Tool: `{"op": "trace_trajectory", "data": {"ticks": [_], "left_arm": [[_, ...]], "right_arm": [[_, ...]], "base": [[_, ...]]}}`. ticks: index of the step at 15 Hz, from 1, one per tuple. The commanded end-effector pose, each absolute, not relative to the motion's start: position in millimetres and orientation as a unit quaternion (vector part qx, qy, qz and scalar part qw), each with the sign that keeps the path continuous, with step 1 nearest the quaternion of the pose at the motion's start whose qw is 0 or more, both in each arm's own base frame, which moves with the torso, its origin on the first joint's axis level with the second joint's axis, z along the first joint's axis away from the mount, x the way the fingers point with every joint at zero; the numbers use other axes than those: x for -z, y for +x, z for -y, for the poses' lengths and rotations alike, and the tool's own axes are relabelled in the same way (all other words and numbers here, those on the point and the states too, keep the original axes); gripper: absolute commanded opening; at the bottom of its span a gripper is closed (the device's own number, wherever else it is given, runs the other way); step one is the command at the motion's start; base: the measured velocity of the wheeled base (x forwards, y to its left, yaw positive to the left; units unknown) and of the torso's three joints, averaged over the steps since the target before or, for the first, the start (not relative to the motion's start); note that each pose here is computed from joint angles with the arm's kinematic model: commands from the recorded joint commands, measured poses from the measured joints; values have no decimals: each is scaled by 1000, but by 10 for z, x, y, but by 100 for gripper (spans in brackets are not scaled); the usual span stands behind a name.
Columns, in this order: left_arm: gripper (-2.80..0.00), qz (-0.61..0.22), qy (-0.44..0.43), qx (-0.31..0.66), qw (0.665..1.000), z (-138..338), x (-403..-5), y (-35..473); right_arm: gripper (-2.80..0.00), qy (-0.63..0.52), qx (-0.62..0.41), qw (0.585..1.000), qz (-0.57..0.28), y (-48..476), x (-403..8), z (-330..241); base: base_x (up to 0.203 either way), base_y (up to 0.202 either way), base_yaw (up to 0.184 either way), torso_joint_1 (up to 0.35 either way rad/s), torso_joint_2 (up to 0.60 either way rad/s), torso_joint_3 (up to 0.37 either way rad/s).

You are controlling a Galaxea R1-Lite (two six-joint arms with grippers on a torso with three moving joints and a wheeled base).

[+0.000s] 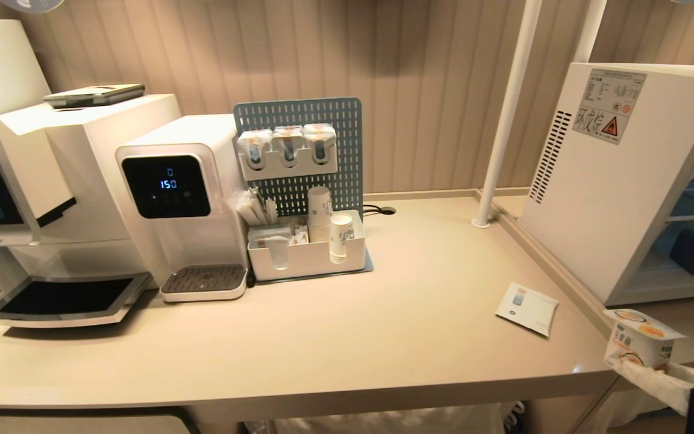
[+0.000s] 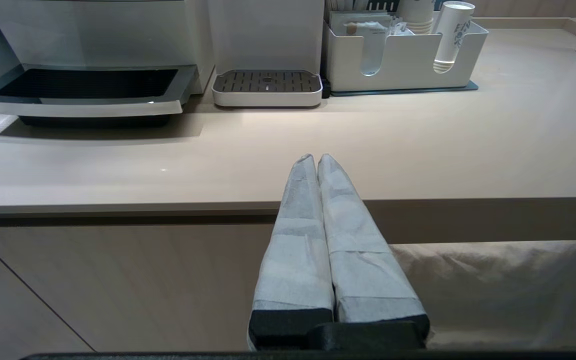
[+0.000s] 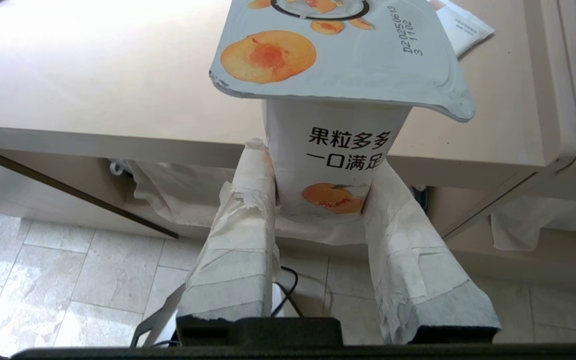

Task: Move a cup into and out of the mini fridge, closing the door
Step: Place the yoghurt on the table

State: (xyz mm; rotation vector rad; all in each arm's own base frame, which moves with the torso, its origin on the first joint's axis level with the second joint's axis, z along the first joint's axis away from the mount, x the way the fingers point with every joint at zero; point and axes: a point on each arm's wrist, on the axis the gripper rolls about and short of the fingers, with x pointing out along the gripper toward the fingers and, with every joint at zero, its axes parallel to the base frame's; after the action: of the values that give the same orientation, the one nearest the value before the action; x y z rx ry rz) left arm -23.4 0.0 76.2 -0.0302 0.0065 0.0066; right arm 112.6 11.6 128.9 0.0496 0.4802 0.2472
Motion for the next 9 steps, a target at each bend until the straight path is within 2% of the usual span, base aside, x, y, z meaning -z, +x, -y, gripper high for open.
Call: {"op": "trace_trajectory", "data": {"ticks": [1, 5, 9], "left_arm": [[-280, -3, -15, -4, 1000, 0, -762, -234], [-280, -3, -16, -4, 1000, 0, -762, -234], [-280, -3, -15, -4, 1000, 0, -764, -233]], "right_arm": [[-280, 25, -122, 949, -288, 1366, -1129, -138], [-280, 6, -86, 945, -316, 1922, -767, -206], [-280, -40, -41, 956, -289, 2555, -102, -522]], "base": [[0, 0, 0, 0, 0, 0], [0, 0, 0, 0, 0, 0], [0, 0, 0, 0, 0, 0]]}}
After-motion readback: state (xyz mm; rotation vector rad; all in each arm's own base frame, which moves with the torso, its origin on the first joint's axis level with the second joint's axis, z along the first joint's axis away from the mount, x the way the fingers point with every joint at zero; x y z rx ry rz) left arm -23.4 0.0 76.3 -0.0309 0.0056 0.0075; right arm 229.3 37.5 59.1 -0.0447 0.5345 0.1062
